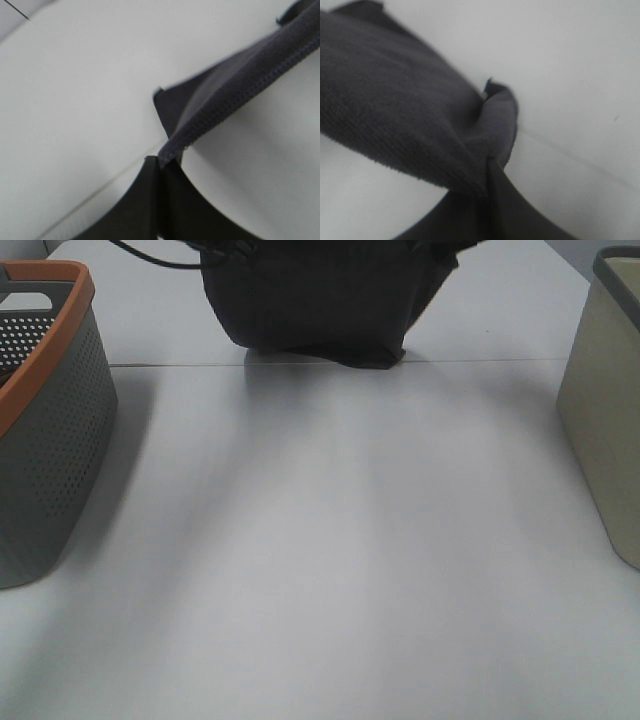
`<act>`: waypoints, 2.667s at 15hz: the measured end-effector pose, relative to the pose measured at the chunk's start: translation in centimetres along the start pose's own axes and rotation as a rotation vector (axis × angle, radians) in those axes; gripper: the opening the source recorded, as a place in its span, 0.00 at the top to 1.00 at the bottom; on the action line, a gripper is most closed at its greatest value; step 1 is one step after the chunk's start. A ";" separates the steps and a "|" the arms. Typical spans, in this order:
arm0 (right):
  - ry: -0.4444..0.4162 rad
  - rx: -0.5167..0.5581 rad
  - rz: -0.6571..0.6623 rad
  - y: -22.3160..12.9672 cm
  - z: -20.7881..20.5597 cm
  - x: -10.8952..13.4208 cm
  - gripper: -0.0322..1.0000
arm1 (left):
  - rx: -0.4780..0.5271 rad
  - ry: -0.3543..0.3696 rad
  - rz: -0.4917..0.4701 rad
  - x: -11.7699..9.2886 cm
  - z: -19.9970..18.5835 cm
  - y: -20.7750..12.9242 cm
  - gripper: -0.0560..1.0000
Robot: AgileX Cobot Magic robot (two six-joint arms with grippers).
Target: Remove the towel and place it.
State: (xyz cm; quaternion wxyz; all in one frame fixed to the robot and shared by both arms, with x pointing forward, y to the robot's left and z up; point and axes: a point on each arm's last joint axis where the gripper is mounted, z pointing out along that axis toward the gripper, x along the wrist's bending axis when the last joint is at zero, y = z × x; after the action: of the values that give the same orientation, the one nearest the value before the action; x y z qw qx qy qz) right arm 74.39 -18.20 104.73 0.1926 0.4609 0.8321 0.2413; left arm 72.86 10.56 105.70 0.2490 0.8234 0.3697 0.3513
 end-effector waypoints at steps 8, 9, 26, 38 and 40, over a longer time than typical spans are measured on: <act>0.242 0.438 0.026 -6.6 3.3 2.6 0.97 | 0.452 -0.402 -0.017 -4.7 -0.7 -4.3 0.95; 0.258 0.479 0.034 -7.6 3.7 2.9 0.97 | 0.476 -0.435 -0.027 -5.3 -0.3 -5.0 0.95; 0.385 0.804 0.076 -17.0 3.3 6.1 0.96 | 0.780 -0.666 0.030 -13.9 -0.4 -12.4 0.95; 0.259 0.655 0.323 -13.4 -3.6 6.0 0.24 | 0.834 -0.589 -0.109 -14.1 -0.6 -12.3 0.17; 0.255 0.618 0.347 -12.8 -5.0 6.0 0.24 | 0.838 -0.584 -0.120 -14.1 -0.6 -12.3 0.09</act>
State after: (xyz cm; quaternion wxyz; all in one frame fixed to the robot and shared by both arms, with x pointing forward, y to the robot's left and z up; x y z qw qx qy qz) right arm 60.02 -20.01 100.72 -0.1047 0.5975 0.7925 0.0633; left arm 60.35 6.99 92.28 0.0104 0.8936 0.4403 -0.0867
